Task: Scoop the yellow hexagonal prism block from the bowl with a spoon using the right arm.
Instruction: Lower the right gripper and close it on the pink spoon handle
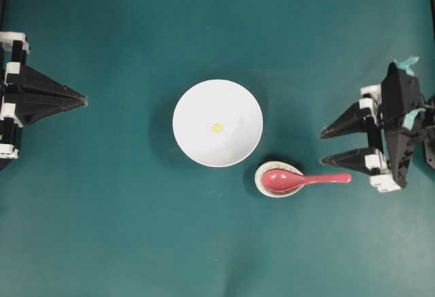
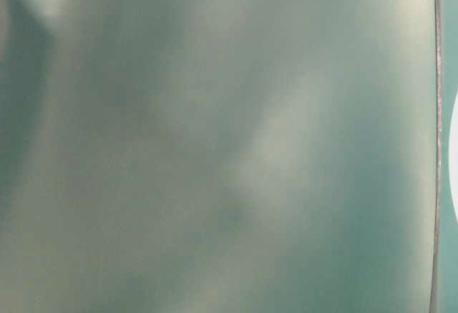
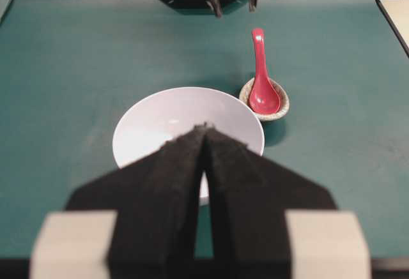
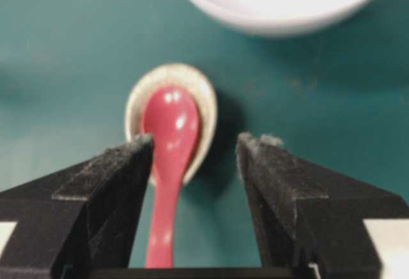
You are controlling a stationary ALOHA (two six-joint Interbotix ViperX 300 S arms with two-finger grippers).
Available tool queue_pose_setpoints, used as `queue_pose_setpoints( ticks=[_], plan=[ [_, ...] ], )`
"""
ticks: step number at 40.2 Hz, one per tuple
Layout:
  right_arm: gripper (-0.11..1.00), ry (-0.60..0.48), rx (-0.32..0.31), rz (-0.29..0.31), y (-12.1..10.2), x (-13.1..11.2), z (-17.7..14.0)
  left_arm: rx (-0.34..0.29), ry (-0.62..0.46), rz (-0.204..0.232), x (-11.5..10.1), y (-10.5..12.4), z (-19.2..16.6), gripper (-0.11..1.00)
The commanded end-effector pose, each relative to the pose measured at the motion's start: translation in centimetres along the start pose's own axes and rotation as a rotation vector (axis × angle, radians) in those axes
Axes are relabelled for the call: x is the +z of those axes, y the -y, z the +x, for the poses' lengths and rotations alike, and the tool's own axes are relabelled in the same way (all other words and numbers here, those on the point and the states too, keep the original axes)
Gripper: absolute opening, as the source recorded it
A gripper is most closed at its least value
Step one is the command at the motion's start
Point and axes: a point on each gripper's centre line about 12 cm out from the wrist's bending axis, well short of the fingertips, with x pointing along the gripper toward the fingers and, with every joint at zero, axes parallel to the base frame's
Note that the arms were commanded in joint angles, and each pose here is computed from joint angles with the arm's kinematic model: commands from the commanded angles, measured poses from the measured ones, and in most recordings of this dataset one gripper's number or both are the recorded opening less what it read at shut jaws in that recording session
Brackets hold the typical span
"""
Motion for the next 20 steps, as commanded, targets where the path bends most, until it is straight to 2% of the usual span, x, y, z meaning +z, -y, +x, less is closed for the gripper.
queue_pose_setpoints(
  ticks=[1,20],
  plan=[
    [0.59,0.032,0.012,0.010,-0.4,-0.3,0.3,0.002,0.021,0.003,0.9,-0.1,0.2,-0.01],
    [0.59,0.046,0.034,-0.008,-1.9,-3.7,2.4,0.002,0.018,0.003,0.9,-0.1,0.2,-0.01]
  ],
)
